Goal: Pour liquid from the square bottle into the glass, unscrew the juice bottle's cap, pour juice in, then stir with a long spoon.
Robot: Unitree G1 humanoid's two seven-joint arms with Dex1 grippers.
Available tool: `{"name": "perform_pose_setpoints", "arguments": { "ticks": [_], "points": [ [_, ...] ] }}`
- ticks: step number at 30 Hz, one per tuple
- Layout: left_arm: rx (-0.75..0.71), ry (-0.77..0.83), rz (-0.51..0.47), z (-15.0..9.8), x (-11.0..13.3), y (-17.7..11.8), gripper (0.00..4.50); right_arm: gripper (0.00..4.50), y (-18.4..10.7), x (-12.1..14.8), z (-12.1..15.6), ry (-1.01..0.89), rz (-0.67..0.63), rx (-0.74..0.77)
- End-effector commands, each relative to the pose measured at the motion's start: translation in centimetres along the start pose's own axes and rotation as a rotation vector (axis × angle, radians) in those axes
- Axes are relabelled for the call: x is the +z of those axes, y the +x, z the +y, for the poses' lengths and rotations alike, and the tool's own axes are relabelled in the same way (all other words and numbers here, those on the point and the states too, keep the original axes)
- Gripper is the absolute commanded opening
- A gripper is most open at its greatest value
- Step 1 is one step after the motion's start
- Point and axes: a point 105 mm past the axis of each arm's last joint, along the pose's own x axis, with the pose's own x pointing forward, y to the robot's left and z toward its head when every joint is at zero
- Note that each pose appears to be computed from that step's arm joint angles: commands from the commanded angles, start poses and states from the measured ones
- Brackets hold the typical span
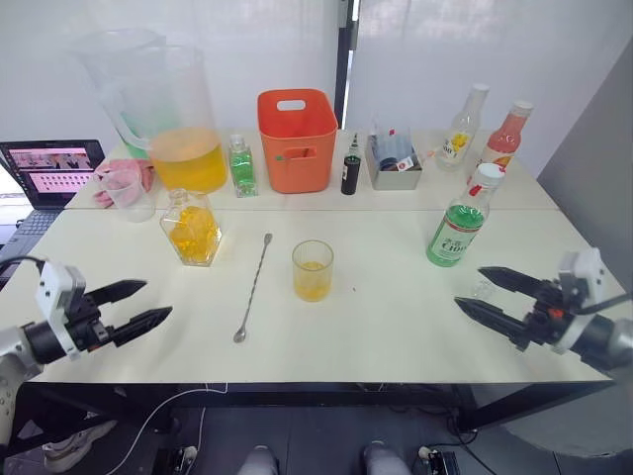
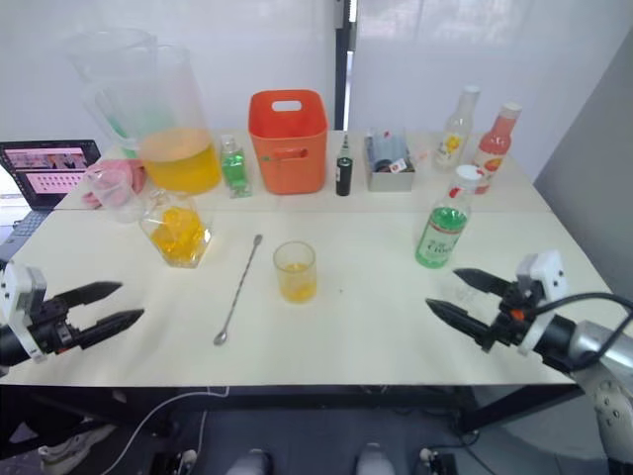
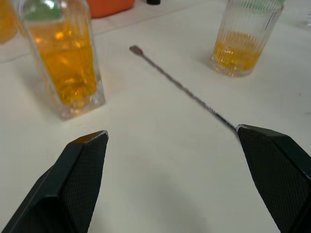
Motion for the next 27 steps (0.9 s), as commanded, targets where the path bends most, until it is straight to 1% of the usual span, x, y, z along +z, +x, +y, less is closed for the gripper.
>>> {"name": "perform_pose_setpoints", "arguments": {
  "ticks": [1, 4, 7, 10, 14, 17, 19, 20, 23, 26, 27],
  "points": [
    [0.072, 0.092, 0.027, 1.3, -0.7, -1.6, 4.48, 4.5, -3.6, -1.4, -3.1, -0.043, 0.021, -0.181],
    [0.1, 0.075, 0.011, 1.9, -1.2, -2.2, 4.48, 4.5, -6.6, -3.7, -5.8, -0.073, 0.055, -0.352],
    [0.106, 0.06, -0.012, 2.2, -1.1, -2.4, 4.48, 4.5, -8.4, -5.1, -6.7, -0.067, 0.057, -0.424],
    [0.104, 0.064, -0.023, 2.4, -0.7, -2.1, 4.48, 4.5, -8.5, -5.2, -6.7, -0.074, 0.049, -0.433],
    [0.079, 0.057, -0.054, 2.4, 0.3, -1.6, 4.48, 4.5, -7.9, -4.8, -6.8, -0.091, 0.03, -0.441],
    [-0.009, 0.084, -0.078, 1.4, 1.8, -0.8, 4.48, 4.5, -7.2, -4.4, -6.2, -0.065, 0.008, -0.409],
    [-0.135, 0.024, -0.148, 0.0, 4.5, 0.3, 4.48, 4.5, -6.3, -4.1, -5.1, -0.059, 0.013, -0.351],
    [-0.193, 0.012, -0.166, -0.8, 5.6, 0.7, 4.48, 4.5, -5.9, -3.9, -4.7, -0.06, 0.01, -0.337],
    [-0.291, -0.001, -0.185, -2.1, 7.6, 1.6, 4.48, 4.5, -5.4, -3.1, -4.1, -0.053, -0.01, -0.322],
    [-0.413, 0.034, -0.187, -3.5, 9.4, 2.9, 4.48, 4.5, -4.7, -2.0, -2.5, -0.05, -0.028, -0.285],
    [-0.451, 0.045, -0.194, -4.1, 9.9, 3.4, 4.48, 4.5, -4.6, -1.9, -2.2, -0.068, -0.022, -0.301]
  ]
}}
